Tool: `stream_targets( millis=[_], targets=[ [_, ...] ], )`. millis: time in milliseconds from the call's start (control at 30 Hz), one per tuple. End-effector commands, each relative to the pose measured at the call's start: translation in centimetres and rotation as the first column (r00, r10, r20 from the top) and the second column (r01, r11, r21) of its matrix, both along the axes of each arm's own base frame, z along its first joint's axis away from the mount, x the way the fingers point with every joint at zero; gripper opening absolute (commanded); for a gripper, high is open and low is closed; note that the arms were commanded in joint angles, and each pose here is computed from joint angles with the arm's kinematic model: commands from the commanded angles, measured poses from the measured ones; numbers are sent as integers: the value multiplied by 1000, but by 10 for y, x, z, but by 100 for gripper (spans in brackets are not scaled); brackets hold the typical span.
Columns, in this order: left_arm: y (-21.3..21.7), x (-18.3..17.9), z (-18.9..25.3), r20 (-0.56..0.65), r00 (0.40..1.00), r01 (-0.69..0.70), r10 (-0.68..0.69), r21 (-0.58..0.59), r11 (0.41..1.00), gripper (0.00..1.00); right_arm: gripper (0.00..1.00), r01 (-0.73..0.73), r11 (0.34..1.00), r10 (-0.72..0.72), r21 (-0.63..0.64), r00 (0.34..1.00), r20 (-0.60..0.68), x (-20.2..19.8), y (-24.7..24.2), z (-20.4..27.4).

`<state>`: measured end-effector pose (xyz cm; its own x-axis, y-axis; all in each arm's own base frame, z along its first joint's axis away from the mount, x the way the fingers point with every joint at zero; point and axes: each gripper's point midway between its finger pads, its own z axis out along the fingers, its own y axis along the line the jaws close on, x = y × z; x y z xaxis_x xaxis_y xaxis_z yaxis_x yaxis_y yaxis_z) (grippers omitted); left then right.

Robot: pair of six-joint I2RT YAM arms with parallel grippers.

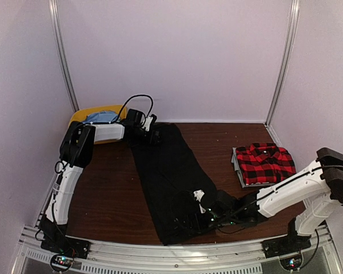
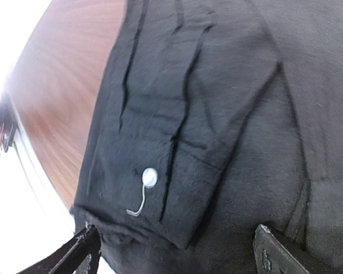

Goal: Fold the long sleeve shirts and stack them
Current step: Rotate the rectangle-folded shirt at the center of the board.

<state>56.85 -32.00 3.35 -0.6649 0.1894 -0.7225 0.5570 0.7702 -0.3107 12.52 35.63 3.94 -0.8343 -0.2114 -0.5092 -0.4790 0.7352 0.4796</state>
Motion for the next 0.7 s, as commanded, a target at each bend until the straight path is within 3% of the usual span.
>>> stream_targets(
  millis=[0,233,400,667],
  targets=[
    [14,-10,-56,-136,991,17,-6,74,997,84,94,-136,990,136,-42,991,3,-14,31,-8],
    [11,25,-8,-12,1000,16,-16,16,1000,91,97,-247,968,250,-45,963,100,-8,75,21],
    [22,41,61,103,995,-9,15,-60,998,98,100,-279,958,286,-62,941,182,0,84,47],
    [34,23,138,236,971,-15,45,-125,992,98,100,-194,980,200,-48,941,275,55,73,80]
  ],
)
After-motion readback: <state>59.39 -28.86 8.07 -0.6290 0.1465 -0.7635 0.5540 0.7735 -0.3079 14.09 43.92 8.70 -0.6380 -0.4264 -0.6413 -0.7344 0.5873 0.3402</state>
